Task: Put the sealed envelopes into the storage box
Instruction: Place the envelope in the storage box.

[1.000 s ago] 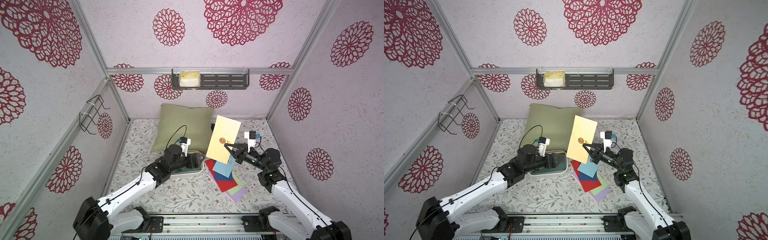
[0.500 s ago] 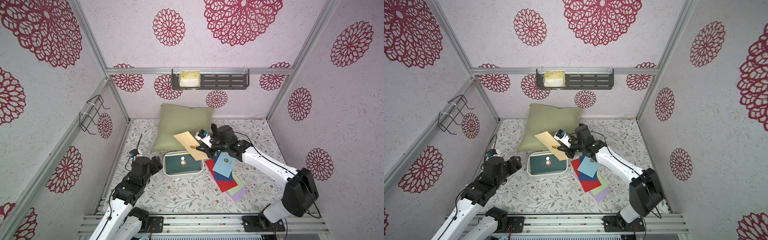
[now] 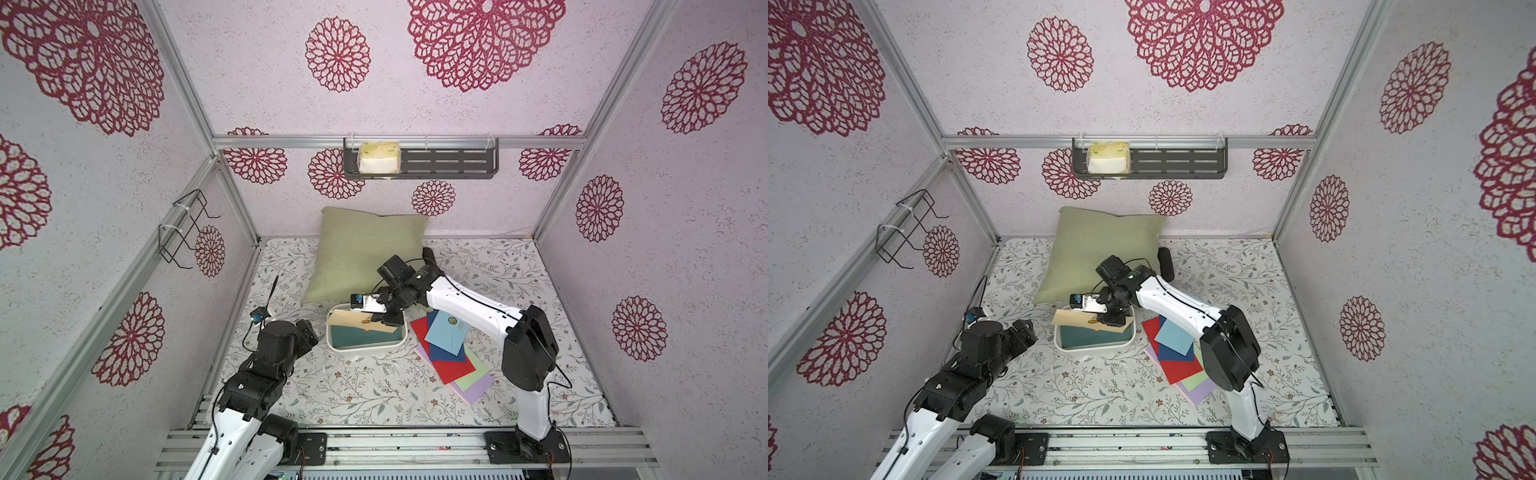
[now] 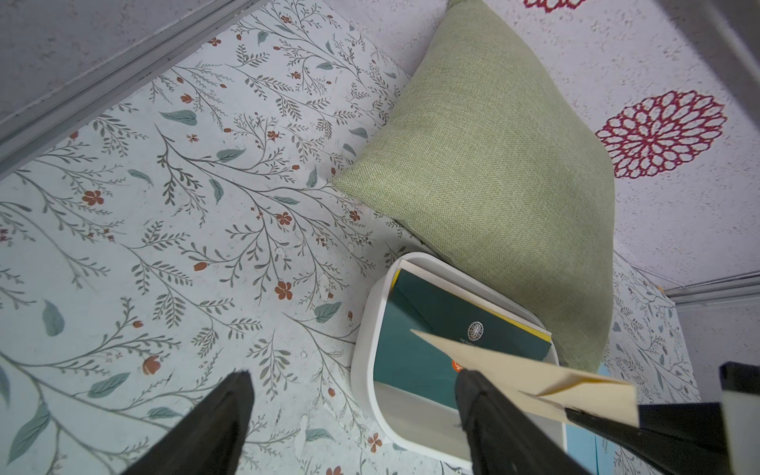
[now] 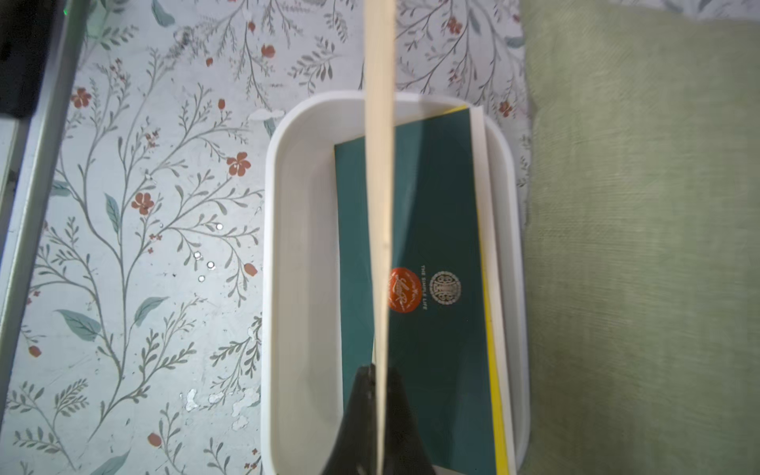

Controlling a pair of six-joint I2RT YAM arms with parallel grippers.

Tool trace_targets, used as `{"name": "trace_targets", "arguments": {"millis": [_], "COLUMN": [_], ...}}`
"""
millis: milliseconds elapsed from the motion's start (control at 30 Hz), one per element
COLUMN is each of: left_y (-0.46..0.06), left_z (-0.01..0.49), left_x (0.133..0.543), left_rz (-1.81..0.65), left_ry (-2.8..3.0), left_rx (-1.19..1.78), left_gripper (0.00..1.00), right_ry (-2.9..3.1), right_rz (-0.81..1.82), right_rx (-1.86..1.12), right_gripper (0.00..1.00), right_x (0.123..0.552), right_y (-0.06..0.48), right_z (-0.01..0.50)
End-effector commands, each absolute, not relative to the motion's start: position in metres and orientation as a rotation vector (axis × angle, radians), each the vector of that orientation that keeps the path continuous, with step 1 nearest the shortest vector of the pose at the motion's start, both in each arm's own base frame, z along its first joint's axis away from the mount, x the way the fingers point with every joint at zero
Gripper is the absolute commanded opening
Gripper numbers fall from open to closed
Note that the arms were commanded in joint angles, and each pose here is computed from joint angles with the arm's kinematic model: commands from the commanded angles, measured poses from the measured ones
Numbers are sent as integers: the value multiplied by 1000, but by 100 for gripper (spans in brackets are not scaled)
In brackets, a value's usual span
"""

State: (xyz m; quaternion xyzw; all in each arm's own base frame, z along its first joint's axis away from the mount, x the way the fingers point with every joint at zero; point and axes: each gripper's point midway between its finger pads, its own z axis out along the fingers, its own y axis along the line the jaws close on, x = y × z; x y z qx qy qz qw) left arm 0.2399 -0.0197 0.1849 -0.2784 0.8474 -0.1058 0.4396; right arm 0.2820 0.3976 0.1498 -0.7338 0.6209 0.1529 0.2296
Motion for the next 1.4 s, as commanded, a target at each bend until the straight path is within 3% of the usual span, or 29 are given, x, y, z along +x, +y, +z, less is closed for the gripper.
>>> {"name": "trace_targets", "arguments": {"millis": [0, 600, 767, 833, 967, 1367], "left_y": [-20, -24, -25, -24, -25, -40], "left_z": [176, 168, 168, 168, 167, 176], "left_x": [239, 239, 240, 240, 241, 248], "left_rz": [-250, -261, -264, -264, -259, -352], "left_ry": [2136, 2164, 2168, 2167, 2172, 2177], "left_rx": [-681, -670, -667, -667, -664, -601], "left_gripper": [85, 85, 85, 86, 85, 86], "right_ry": [1684, 1627, 1617, 1628, 1640, 1828], "right_rz": [361, 126, 74, 66, 22, 94], "right_rx": [-2118, -2282, -2267, -2243, -2175, -1618], "right_gripper": [0, 1, 17, 29, 43, 47], "right_x": [274, 269, 273, 277, 288, 350], "right_y": [386, 401, 410, 412, 417, 427], "right_z": [152, 122, 123, 126, 132, 183]}}
